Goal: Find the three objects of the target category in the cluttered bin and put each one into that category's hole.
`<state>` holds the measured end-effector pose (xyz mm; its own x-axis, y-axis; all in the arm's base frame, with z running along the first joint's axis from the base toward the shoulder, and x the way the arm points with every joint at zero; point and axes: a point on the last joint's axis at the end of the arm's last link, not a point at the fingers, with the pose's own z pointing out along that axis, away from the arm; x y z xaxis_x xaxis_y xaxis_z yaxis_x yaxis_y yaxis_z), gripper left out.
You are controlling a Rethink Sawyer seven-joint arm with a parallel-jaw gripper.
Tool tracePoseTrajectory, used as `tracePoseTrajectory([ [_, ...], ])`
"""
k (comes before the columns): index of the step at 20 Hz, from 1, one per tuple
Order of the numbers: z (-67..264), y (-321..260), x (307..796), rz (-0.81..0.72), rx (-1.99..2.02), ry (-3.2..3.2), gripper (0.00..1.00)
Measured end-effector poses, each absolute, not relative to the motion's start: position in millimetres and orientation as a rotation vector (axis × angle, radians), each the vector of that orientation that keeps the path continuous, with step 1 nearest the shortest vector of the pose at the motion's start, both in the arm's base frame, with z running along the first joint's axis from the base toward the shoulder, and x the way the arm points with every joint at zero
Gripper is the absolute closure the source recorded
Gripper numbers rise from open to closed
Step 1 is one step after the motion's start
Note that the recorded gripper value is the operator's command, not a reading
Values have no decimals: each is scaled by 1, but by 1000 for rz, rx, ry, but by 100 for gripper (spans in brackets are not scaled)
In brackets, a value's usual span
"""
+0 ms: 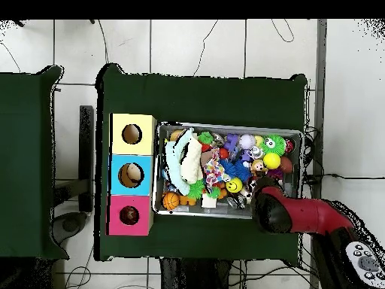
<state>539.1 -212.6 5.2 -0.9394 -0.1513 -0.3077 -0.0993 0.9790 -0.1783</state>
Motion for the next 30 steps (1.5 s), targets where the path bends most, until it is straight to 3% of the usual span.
tracePoseTrajectory([
  [10, 11, -211, 545, -202, -160, 2793, 100],
  [30, 93, -177, 579, -96, -42, 2843, 100],
])
